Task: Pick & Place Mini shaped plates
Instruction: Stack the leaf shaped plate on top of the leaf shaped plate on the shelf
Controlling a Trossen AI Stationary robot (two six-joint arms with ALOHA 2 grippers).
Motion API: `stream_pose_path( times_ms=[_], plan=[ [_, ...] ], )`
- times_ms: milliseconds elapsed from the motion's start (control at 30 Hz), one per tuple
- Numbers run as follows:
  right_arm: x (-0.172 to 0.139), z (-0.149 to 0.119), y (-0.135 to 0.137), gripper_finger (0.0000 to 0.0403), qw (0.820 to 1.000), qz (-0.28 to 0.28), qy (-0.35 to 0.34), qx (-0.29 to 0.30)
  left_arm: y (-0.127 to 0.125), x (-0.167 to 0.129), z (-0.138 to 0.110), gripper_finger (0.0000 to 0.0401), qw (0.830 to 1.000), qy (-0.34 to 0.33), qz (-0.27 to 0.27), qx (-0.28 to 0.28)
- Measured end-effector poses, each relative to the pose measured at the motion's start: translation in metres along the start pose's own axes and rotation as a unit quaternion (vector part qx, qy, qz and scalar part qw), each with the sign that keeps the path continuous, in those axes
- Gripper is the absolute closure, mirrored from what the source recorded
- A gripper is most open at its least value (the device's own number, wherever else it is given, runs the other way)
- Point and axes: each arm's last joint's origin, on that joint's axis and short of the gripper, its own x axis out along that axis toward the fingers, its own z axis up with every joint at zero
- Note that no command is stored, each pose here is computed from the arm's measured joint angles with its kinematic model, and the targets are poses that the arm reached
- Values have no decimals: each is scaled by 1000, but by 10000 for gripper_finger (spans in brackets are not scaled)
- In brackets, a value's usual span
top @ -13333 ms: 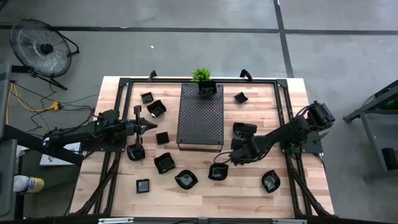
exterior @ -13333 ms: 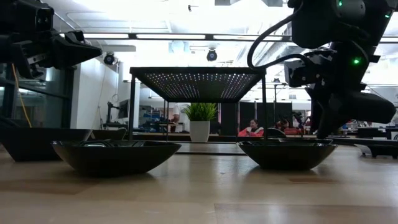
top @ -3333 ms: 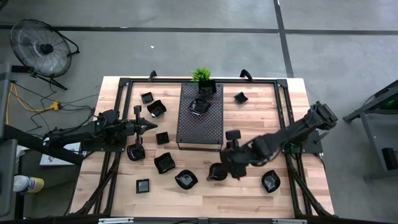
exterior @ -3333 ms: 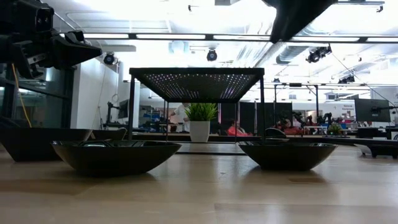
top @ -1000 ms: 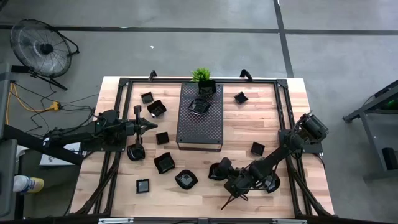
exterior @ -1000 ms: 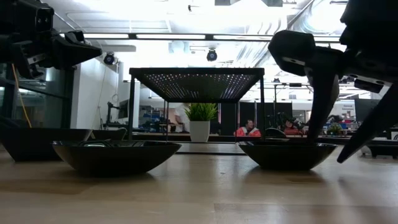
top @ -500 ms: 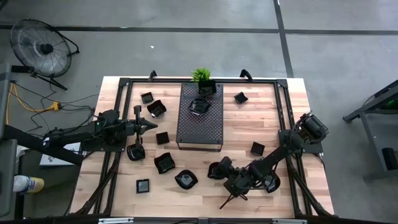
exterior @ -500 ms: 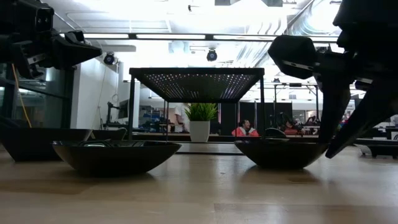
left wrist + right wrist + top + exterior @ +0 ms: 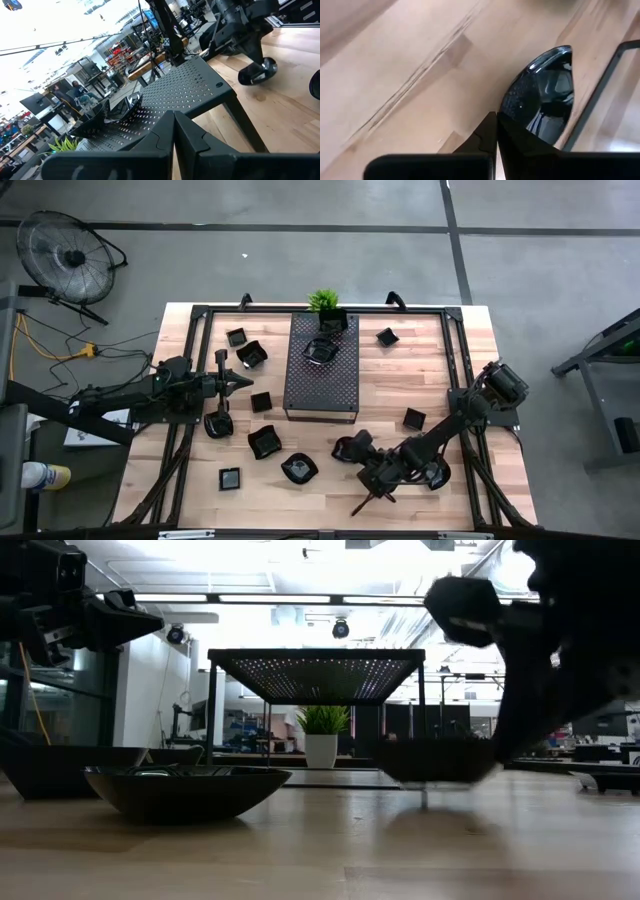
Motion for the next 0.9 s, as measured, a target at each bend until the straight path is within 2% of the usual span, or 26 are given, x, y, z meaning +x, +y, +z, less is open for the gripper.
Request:
stream_pose_path(
  times_ms=[500,667,900],
  plan=[
    [-45,45,-33,402,1000,-21,-6,-3,0,0,0,400,1000,0,0,0],
    [-58,54,-48,402,998,-60,0,2,0,0,0,400,1000,0,0,0],
    [-62,57,-76,402,991,-132,22,-30,0,0,0,400,1000,0,0,0]
  ],
)
